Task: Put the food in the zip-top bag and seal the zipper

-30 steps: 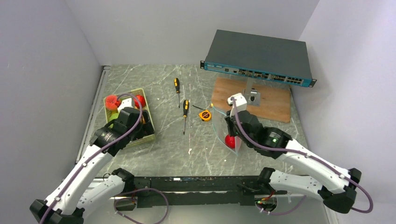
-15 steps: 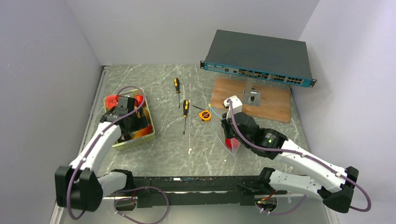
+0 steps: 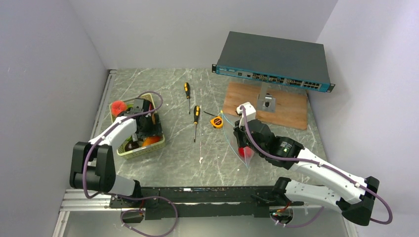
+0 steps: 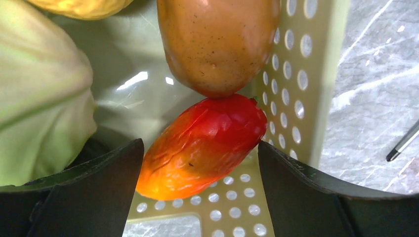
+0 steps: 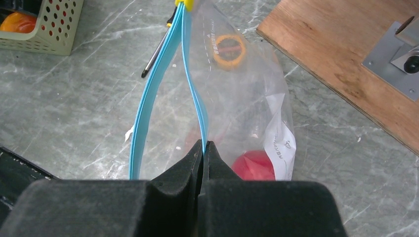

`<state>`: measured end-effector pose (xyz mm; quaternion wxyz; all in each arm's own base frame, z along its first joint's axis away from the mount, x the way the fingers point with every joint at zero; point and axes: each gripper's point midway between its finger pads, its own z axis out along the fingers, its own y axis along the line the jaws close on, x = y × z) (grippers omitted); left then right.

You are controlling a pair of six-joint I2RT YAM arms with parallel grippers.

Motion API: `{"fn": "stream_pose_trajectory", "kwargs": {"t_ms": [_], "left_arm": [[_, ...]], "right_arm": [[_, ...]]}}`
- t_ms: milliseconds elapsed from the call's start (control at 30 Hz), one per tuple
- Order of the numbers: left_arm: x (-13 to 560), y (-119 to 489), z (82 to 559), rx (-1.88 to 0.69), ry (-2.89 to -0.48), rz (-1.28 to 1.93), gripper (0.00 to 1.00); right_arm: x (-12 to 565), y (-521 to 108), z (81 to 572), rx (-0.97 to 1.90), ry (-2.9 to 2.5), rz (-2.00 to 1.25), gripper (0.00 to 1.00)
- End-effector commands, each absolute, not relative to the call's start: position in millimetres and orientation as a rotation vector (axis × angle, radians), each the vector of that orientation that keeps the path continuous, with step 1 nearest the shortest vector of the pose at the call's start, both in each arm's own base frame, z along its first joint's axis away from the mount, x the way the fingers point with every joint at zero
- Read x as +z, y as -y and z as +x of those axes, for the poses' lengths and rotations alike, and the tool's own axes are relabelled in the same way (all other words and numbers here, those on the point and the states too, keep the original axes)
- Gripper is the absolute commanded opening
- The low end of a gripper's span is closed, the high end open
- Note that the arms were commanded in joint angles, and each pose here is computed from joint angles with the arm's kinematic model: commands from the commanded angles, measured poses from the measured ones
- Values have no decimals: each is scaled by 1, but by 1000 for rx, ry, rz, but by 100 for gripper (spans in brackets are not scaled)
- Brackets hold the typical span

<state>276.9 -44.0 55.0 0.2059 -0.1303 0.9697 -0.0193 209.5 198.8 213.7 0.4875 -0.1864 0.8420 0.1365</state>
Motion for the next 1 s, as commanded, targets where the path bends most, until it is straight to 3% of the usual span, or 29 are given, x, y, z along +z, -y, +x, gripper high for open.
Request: {"fn": "stream_pose_trajectory", "kwargs": {"t_ms": [0,133,367,533,700,967], "left_arm": [[46,48,287,-87,-2691,-377,89],[40,43,283,-43,-2697,-401,80],[65,34,277,-8,-2622,-423,42],[108,33,274,-40,-2528,-416,31],[153,54,269,-235,-2427,-356,27],[238,140,248,-924,-2164,-121,24]], "right_arm": [[227,-204,211,388,-2002,-423,0],[227,-206,211,403,-2001,-424,0],[229,-211,211,420,-2000,-426,0],[228,-213,212,421,-2001,-428,0],[229,-216,213,428,-2004,-429,0],[229,-220,214,441,-2002,-433,0]]}}
